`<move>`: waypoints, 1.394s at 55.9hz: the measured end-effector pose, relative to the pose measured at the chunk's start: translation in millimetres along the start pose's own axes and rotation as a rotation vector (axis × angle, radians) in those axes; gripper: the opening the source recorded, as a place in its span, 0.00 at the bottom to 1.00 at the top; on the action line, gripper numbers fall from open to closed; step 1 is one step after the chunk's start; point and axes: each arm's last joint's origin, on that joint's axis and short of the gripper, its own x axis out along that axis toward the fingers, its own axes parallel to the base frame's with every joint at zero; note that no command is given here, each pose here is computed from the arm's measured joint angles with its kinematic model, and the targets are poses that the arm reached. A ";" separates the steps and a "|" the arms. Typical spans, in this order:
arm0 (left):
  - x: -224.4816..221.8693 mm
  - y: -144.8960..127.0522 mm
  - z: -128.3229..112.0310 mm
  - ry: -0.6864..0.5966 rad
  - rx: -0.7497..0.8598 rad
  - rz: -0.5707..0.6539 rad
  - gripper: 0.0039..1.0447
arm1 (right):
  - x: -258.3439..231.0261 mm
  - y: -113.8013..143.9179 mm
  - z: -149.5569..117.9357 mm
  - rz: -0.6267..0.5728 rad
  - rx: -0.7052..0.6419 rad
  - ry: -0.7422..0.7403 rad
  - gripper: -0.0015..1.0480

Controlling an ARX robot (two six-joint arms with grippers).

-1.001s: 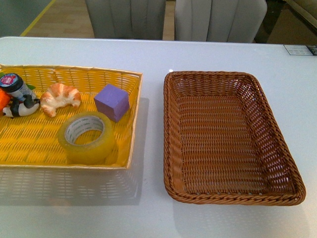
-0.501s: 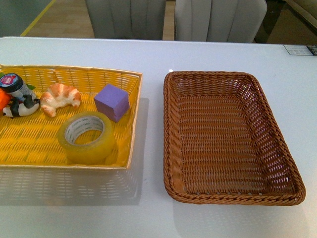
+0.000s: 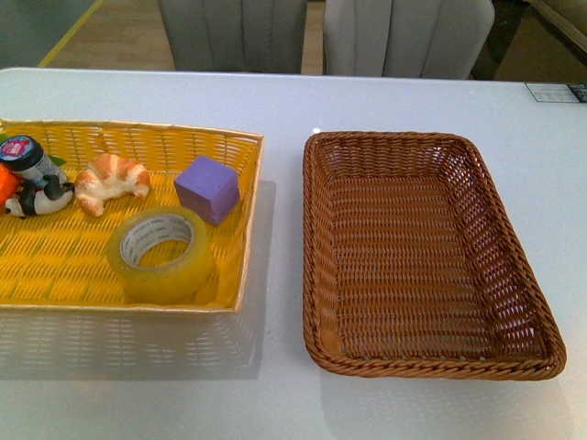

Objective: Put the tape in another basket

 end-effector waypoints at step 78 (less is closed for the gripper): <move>51.7 -6.1 -0.7 0.483 -0.683 -0.028 0.92 | -11.3 0.1 -2.5 0.001 0.000 0.004 0.91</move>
